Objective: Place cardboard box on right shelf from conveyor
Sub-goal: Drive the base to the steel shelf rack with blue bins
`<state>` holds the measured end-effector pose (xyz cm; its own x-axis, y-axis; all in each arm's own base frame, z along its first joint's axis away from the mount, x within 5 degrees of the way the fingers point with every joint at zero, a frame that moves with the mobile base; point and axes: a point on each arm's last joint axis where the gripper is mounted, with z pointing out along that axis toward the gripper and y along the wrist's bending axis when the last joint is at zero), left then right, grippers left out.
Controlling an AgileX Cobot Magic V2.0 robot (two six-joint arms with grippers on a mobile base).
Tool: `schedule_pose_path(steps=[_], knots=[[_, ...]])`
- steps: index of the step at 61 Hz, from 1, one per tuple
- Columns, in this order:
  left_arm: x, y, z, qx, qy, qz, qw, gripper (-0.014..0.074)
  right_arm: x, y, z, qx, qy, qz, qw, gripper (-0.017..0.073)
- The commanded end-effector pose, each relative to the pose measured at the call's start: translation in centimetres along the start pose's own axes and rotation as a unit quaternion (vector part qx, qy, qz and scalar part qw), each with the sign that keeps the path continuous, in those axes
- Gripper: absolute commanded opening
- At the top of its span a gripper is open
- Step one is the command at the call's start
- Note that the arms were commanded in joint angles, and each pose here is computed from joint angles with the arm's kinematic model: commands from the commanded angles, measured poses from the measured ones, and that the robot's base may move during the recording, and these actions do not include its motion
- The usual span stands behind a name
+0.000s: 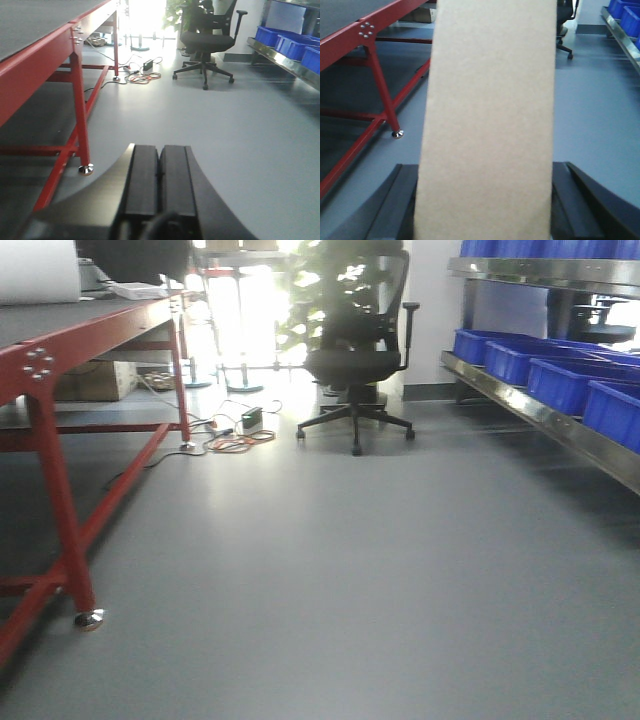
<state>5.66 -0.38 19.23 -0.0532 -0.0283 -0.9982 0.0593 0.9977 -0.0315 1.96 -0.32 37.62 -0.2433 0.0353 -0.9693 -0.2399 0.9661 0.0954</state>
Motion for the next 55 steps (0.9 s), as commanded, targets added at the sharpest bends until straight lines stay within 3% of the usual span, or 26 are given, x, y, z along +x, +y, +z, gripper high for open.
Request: schedule_pose_path(steps=[1, 55], knots=[[-0.54, 0.05, -0.10, -0.002, -0.046, -0.003, 0.999, -0.0116, -1.55, 0.18, -0.15, -0.004, -0.053, -0.008, 0.999, 0.0164], [-0.54, 0.05, -0.10, -0.002, -0.046, -0.003, 0.999, -0.0115, -1.54, 0.17, -0.23, -0.004, -0.054, -0.008, 0.998, 0.0164]])
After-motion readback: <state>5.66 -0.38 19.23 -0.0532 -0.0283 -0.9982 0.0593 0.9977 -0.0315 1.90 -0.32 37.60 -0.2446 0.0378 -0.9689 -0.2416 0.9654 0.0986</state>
